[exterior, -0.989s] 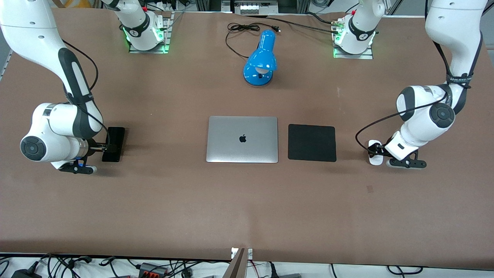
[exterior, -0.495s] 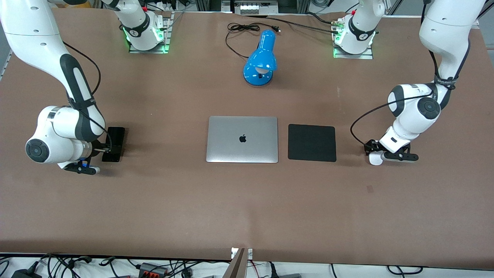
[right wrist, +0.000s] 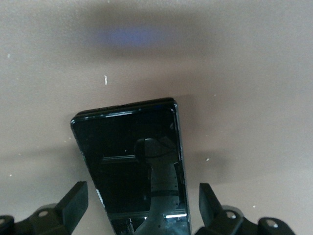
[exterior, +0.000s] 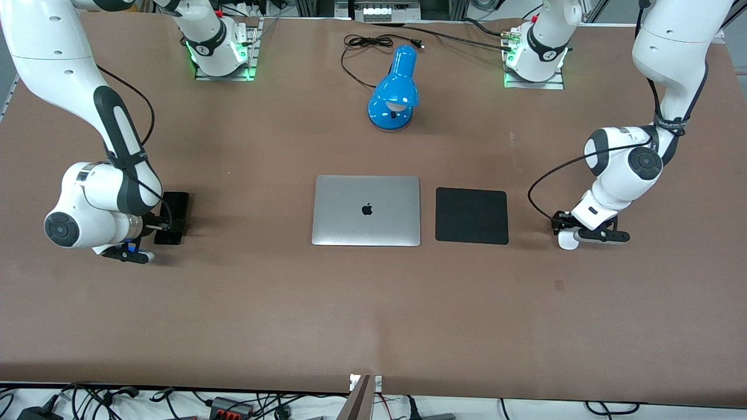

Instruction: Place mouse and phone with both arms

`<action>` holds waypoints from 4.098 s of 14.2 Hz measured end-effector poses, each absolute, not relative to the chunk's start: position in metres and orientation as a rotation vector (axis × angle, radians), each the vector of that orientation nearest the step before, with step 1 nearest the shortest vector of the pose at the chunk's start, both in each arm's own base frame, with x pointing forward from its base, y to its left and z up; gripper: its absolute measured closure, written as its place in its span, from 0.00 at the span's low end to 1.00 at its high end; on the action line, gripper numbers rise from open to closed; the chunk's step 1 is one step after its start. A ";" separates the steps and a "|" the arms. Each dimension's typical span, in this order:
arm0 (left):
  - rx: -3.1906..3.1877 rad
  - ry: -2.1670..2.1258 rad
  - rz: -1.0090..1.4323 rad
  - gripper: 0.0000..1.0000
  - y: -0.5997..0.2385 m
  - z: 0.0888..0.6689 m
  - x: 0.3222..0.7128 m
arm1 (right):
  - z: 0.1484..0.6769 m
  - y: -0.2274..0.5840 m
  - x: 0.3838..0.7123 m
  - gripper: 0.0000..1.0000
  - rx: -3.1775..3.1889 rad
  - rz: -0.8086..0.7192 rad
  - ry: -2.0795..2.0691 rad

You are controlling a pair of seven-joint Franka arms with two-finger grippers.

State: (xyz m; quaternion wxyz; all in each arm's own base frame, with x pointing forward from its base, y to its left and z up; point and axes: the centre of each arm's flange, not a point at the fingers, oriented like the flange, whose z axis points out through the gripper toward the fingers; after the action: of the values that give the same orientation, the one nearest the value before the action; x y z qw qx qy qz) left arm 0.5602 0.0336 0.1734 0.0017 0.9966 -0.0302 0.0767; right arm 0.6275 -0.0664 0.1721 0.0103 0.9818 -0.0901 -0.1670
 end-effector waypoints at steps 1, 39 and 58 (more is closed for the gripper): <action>3.128 -0.098 0.242 0.38 0.034 0.174 0.560 | 0.172 -0.067 0.627 0.00 3.065 -0.523 -0.284; 3.126 0.009 0.176 0.35 -0.229 0.190 0.547 | 0.243 0.124 0.628 0.19 3.186 -0.428 -0.059; 3.225 -0.169 -0.152 0.00 -0.103 0.431 0.658 | 0.176 0.268 0.586 0.19 3.128 -0.384 -0.051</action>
State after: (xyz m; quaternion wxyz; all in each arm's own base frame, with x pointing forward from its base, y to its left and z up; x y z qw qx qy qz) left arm 0.6582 -0.1029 0.4314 -0.0455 0.9965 -0.0521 -0.0471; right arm 0.5861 0.2682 0.1758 -0.0051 0.9924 -0.0163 -0.1218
